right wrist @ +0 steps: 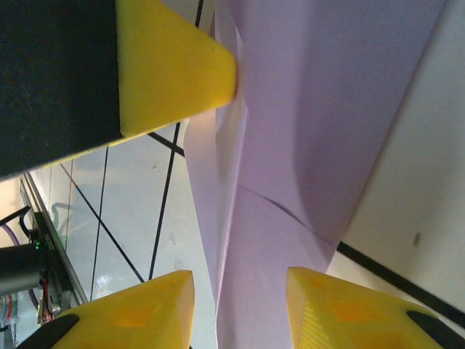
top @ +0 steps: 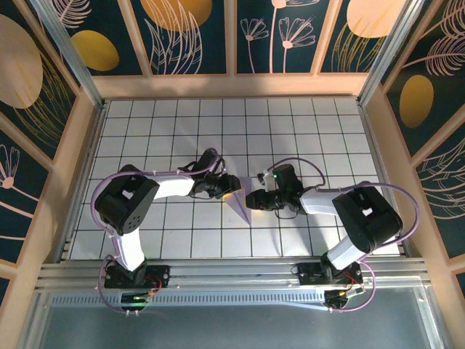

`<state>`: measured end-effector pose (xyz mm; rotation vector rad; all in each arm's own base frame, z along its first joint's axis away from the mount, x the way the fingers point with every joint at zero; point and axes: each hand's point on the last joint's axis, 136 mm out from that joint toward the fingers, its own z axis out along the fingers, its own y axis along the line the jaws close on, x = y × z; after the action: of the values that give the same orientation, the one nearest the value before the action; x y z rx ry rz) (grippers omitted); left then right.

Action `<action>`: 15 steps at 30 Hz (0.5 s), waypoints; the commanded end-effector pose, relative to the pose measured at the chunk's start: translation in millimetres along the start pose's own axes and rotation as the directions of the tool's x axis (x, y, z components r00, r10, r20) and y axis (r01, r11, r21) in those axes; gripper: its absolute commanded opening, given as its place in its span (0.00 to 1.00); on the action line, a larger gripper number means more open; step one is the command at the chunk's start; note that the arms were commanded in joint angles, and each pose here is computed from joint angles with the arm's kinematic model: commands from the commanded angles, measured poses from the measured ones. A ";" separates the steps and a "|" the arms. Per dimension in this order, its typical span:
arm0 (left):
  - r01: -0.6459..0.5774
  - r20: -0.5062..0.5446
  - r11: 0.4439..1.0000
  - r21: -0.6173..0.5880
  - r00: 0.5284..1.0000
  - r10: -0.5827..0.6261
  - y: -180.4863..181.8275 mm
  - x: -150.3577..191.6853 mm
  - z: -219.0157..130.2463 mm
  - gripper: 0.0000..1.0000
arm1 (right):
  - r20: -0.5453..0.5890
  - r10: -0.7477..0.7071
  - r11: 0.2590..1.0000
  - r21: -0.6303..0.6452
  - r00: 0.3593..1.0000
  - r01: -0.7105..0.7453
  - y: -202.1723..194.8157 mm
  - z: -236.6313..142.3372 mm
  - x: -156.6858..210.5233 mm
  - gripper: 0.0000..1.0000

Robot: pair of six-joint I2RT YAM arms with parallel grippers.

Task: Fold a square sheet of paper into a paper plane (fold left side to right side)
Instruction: Fourth fold the wing at the center of the table.

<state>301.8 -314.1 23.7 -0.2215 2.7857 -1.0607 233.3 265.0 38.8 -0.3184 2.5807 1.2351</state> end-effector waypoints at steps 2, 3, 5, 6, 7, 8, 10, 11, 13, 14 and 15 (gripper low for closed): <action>0.026 -0.008 0.994 -0.103 1.000 -0.027 27.2 5.4 3.9 0.44 | 0.035 -0.016 0.998 -0.057 0.999 0.018 12.8 3.2 -17.6 0.36; 0.026 -0.007 0.995 -0.101 1.000 -0.026 26.3 4.8 3.8 0.44 | 0.037 -0.016 0.998 -0.057 0.999 0.018 12.5 4.2 -19.0 0.36; 0.026 -0.008 0.995 -0.101 1.000 -0.027 26.4 5.1 4.2 0.44 | 0.037 -0.017 0.998 -0.059 0.999 0.019 12.4 6.2 -21.1 0.34; 0.027 -0.009 0.995 -0.101 1.000 -0.028 26.5 5.3 4.4 0.44 | 0.036 -0.014 0.998 -0.058 0.999 0.016 11.9 7.3 -21.8 0.32; 0.026 -0.007 0.995 -0.100 1.000 -0.027 26.0 4.8 4.1 0.44 | 0.035 -0.014 0.998 -0.058 0.999 0.016 11.7 8.3 -22.3 0.30; 0.027 -0.008 0.995 -0.100 1.000 -0.028 26.1 4.9 4.1 0.44 | 0.036 -0.014 0.998 -0.058 0.999 0.016 11.6 8.6 -23.3 0.28; 0.027 -0.007 0.995 -0.100 1.000 -0.028 26.0 4.9 3.9 0.44 | 0.038 -0.012 0.999 -0.052 0.999 0.014 10.6 9.2 -24.1 0.20; 0.026 -0.008 0.995 -0.100 1.000 -0.027 26.5 5.3 3.8 0.44 | 0.038 -0.011 0.999 -0.050 0.999 0.013 10.1 9.1 -24.2 0.18; 0.028 -0.008 0.995 -0.101 1.000 -0.028 26.8 5.5 3.8 0.44 | 0.036 -0.007 0.999 -0.037 0.999 0.008 7.0 9.1 -22.5 0.14; 0.027 -0.008 0.995 -0.100 1.000 -0.028 26.6 5.5 3.8 0.44 | 0.034 -0.005 0.999 -0.032 0.999 0.006 6.2 8.6 -21.4 0.13; 0.027 -0.008 0.995 -0.101 1.000 -0.028 27.2 5.8 3.8 0.44 | 0.033 -0.004 1.000 -0.025 0.999 0.005 4.7 8.5 -20.4 0.11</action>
<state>301.8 -314.1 23.7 -0.2215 2.7857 -1.0607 245.5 275.4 41.2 -0.3084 2.5537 1.2745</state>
